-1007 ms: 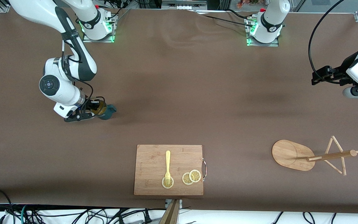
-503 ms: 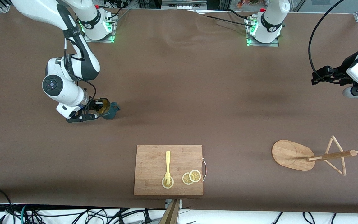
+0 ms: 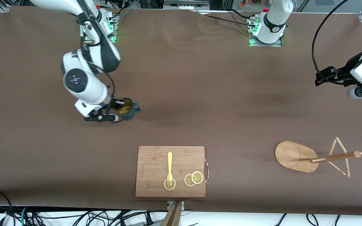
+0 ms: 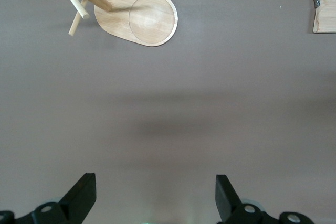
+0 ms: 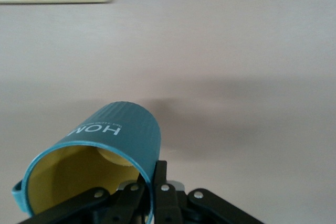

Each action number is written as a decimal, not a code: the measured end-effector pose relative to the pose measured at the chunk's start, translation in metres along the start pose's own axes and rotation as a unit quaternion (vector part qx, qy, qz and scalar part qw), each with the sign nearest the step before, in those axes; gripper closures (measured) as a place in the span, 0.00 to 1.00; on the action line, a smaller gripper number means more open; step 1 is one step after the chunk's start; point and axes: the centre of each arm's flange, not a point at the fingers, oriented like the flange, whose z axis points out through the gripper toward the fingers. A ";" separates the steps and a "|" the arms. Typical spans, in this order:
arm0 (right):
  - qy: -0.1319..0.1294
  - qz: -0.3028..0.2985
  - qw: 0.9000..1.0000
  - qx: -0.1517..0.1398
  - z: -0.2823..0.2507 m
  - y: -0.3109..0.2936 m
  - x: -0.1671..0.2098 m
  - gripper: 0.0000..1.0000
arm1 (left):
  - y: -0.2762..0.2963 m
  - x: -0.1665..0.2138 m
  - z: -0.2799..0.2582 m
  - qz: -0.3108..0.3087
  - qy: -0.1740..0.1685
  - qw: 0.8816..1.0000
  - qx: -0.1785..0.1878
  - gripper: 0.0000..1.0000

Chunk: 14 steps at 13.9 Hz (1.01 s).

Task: Pass cup and hang on rack
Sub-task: 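Slide the teal mug with the right gripper toward the table middle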

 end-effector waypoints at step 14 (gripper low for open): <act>0.001 0.070 0.996 0.060 0.083 -0.345 -0.136 0.96 | -0.009 0.003 0.005 -0.007 -0.004 1.000 -0.002 0.00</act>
